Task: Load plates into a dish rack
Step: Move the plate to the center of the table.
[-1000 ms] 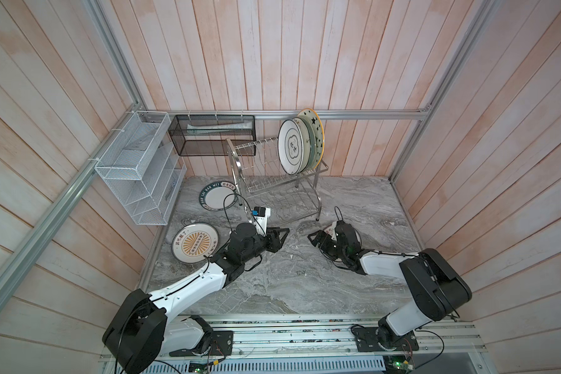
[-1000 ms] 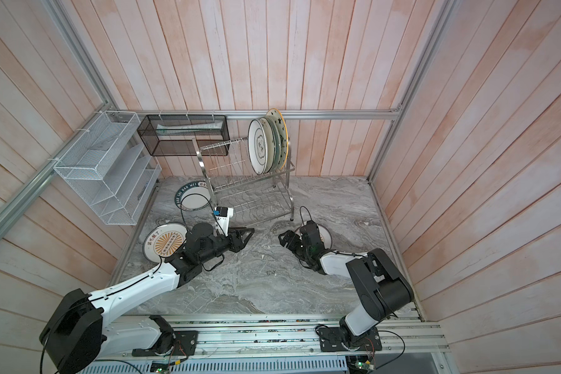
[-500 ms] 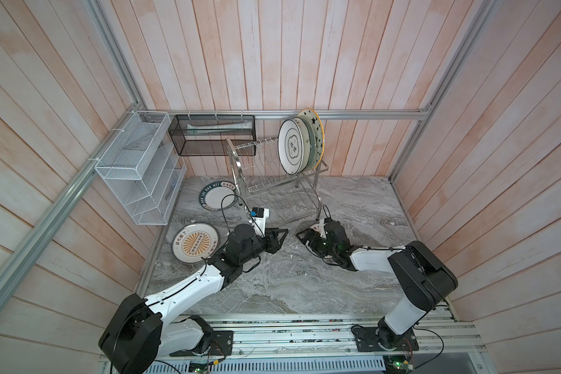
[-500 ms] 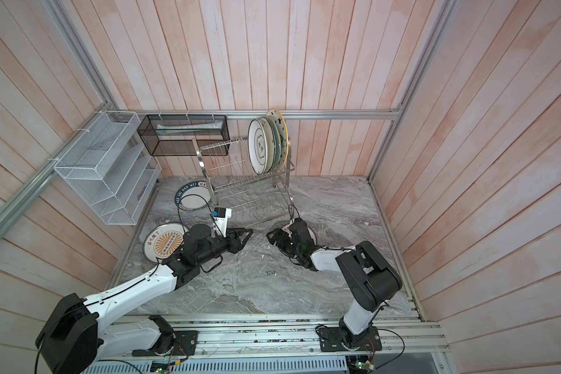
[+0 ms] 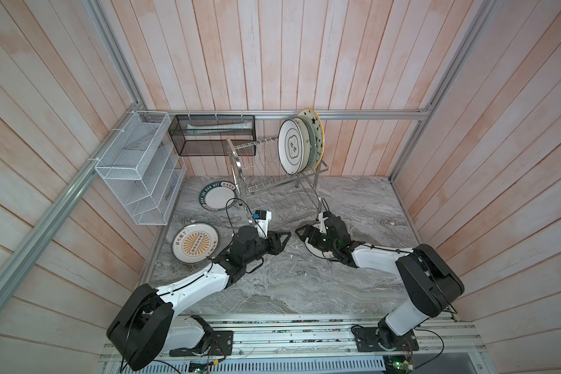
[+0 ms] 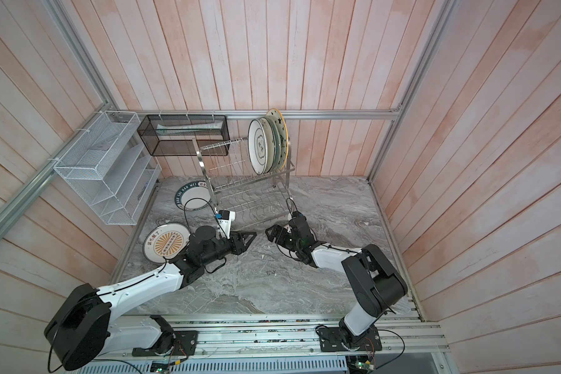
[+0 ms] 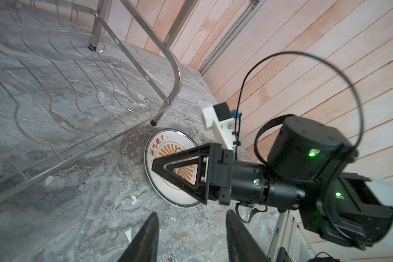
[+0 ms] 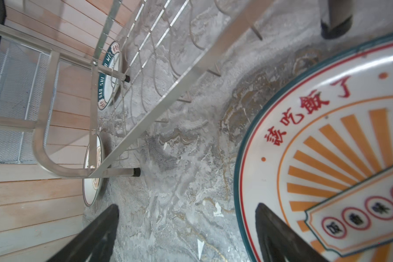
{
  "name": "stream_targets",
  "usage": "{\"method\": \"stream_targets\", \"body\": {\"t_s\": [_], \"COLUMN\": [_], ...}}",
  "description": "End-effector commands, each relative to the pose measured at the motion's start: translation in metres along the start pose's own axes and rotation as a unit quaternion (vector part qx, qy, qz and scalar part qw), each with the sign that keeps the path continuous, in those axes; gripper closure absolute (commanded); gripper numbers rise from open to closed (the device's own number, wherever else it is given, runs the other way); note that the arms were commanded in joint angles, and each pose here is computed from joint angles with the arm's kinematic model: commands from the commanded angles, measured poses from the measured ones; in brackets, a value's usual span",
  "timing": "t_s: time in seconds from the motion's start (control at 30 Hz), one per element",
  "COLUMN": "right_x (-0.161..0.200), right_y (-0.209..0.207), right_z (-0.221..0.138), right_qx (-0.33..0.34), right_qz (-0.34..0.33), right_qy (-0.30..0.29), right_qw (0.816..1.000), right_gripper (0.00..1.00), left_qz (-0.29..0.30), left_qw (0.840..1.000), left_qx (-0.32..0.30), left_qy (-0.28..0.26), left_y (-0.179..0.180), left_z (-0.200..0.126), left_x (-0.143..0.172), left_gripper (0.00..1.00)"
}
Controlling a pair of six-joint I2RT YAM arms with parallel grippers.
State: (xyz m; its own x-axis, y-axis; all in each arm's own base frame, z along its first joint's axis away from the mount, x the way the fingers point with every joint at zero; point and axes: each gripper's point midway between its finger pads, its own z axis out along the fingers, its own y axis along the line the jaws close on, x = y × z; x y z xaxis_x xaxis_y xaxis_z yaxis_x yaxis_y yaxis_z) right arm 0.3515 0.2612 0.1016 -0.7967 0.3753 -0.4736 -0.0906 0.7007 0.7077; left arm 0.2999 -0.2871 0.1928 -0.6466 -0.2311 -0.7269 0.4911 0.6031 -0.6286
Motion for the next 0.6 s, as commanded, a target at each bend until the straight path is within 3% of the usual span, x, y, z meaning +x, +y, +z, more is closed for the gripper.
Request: {"method": "stream_targets", "body": {"t_s": [0.0, 0.33, 0.57], "right_x": [-0.024, -0.059, -0.076], "right_y": [0.002, -0.044, -0.094], "right_z": [-0.016, -0.077, -0.109], "right_qx": [0.014, 0.007, 0.02], "right_qz": [-0.048, -0.077, -0.068], "right_qy": [-0.034, -0.087, -0.091], "right_qw": [0.998, 0.993, 0.993], "right_gripper": [0.06, 0.07, 0.09], "left_qz": [-0.023, -0.091, -0.165], "left_qw": [0.999, 0.994, 0.985], "left_qx": [0.035, 0.055, 0.027], "left_qy": [0.003, 0.038, 0.048], "left_y": [-0.013, -0.018, 0.0], "left_z": [0.009, 0.045, 0.073], "left_x": [0.007, 0.033, 0.052], "left_gripper": [0.51, 0.51, 0.51]}}
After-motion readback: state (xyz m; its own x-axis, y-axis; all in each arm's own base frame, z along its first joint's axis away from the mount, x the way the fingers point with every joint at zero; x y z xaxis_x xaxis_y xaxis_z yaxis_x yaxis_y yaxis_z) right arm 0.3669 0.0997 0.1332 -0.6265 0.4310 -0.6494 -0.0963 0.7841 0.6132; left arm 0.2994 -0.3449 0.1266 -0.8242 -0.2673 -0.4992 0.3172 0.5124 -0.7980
